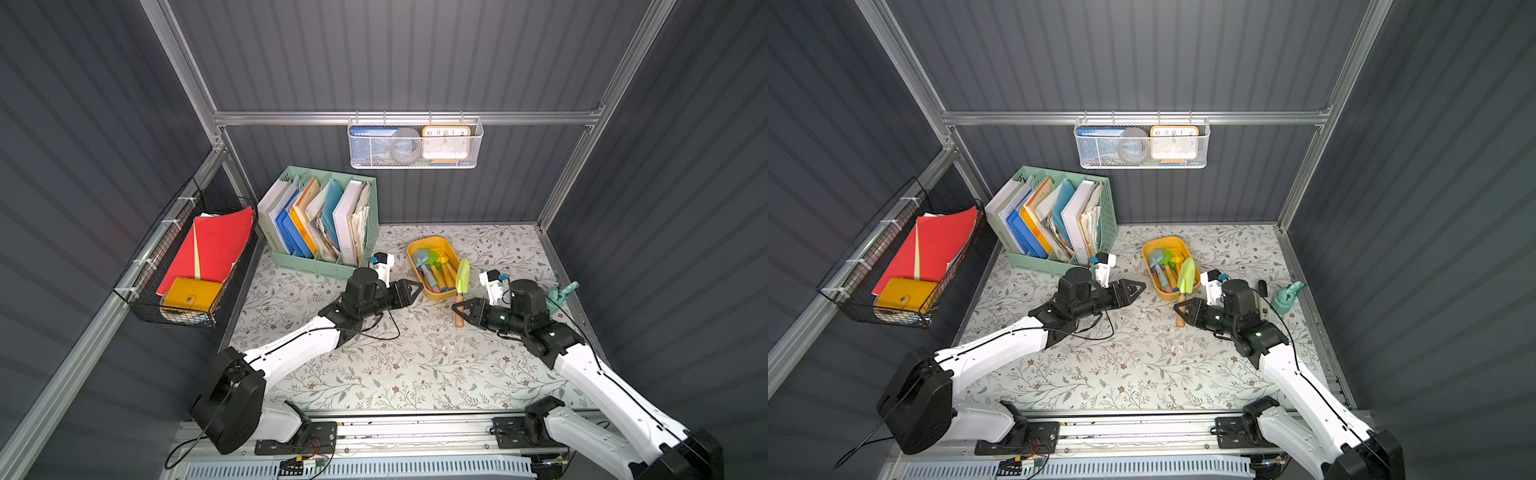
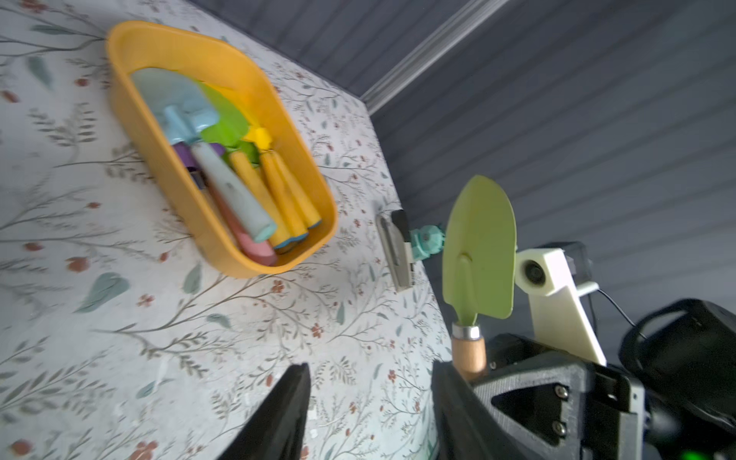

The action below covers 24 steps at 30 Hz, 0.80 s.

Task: Put the shovel into the storage box
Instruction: Pick up the shovel from the center of the board.

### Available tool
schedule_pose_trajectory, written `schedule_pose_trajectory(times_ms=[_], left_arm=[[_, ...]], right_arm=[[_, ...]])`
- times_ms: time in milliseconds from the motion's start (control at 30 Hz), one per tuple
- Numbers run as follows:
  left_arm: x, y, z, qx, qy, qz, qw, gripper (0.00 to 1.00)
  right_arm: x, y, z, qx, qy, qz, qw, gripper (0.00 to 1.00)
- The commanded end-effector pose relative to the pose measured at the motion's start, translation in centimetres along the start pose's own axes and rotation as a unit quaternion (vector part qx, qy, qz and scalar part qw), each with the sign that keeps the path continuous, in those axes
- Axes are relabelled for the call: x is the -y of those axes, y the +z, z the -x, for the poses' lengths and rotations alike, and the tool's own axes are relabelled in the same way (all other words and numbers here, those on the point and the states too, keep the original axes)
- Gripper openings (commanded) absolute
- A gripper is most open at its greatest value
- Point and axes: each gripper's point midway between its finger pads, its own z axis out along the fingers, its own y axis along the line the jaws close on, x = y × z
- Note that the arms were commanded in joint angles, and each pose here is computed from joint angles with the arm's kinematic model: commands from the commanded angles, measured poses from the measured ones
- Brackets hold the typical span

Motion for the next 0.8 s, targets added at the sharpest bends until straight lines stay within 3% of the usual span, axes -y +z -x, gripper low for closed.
schedule_pose_trajectory(times_ms=[0,267,767], left_arm=[[4.0,-0.4,0.0,-0.011,0.047,-0.110,0.993,0.54],[7.2,-1.0,-0.9,-0.028,0.073,-0.218,0.973,0.48],[9.6,-0.8,-2.3,-0.056,0.088,-0.282,0.954,0.44]], right_arm=[[-4.9,-0.7,0.0,-0.003,-0.049,0.113,0.992,0.13],[-7.7,-1.2,-0.8,-0.024,-0.063,0.183,0.981,0.14],[-8.4,-0.4,-1.2,-0.038,-0.050,0.213,0.975,0.15]])
